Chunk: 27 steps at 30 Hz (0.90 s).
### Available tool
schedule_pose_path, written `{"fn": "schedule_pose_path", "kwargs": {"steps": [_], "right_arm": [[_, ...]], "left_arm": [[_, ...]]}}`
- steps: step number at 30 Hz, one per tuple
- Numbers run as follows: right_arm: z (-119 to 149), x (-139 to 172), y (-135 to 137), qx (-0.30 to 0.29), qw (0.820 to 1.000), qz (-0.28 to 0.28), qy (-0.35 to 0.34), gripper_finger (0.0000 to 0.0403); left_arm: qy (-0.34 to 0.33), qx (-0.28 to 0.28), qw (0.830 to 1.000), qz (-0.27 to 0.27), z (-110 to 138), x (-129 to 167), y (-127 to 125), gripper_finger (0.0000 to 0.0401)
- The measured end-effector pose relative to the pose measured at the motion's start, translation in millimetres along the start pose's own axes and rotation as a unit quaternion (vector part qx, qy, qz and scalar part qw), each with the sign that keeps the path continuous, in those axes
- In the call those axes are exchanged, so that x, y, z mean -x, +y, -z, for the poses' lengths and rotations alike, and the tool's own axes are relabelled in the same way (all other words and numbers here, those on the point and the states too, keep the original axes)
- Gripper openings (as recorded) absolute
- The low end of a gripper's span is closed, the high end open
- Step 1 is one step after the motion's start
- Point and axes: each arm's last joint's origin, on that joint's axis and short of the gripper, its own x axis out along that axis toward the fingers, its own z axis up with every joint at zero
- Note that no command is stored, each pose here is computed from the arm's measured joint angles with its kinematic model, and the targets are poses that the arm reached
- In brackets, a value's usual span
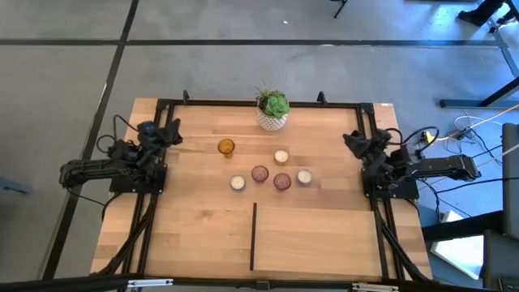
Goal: Pick & Place candle stick holders
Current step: Put the yellow scented candle on the shelf
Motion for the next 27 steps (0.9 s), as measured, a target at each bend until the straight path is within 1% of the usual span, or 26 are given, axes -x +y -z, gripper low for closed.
{"fn": "schedule_pose_path", "kwargs": {"steps": [3, 5, 7, 9, 13, 18, 21, 24, 27], "right_arm": [[-4.8, 0.2, 3.7, -0.012, 0.999, -0.02, -0.022, 0.0], [-5.1, 0.2, 4.0, -0.013, 0.999, -0.022, -0.024, 0.0], [-5.7, 0.3, 4.5, -0.015, 0.999, -0.025, -0.026, 0.0], [-6.8, 0.4, 5.3, -0.026, 0.999, -0.029, -0.031, 0.0], [-7.0, 0.4, 5.5, -0.034, 0.998, -0.031, -0.032, 0.0], [-7.0, 0.4, 5.5, -0.102, 0.994, -0.033, -0.03, 0.0], [-7.9, 0.5, 6.1, -0.123, 0.991, -0.037, -0.033, 0.0], [-8.0, 0.5, 6.1, -0.124, 0.991, -0.037, -0.034, 0.0], [-8.0, 0.5, 6.1, -0.124, 0.991, -0.037, -0.034, 0.0]], "left_arm": [[0.001, -0.006, 1.0, 0.0, 0.2, -0.2, 0.1, 0.0002], [-0.005, -0.006, 1.0, -0.001, -0.3, -0.2, -0.2, 0.0002], [-0.015, 0.004, 1.0, -0.007, -0.9, -0.2, 0.1, 0.0002], [-0.022, 0.009, 1.0, 0.002, -2.3, -0.1, -1.8, 0.0002], [-0.023, -0.024, 0.999, 0.032, -5.7, -1.2, -10.1, 0.0002], [-0.038, -0.048, 0.997, 0.052, -13.6, -5.8, -27.3, 0.0002], [-0.039, -0.068, 0.995, 0.067, -17.9, -10.0, -39.2, 0.0002], [-0.045, -0.101, 0.992, 0.067, -20.4, -15.1, -47.8, 0.0002], [-0.052, -0.15, 0.986, 0.052, -20.4, -20.4, -51.7, 0.0002]]}}
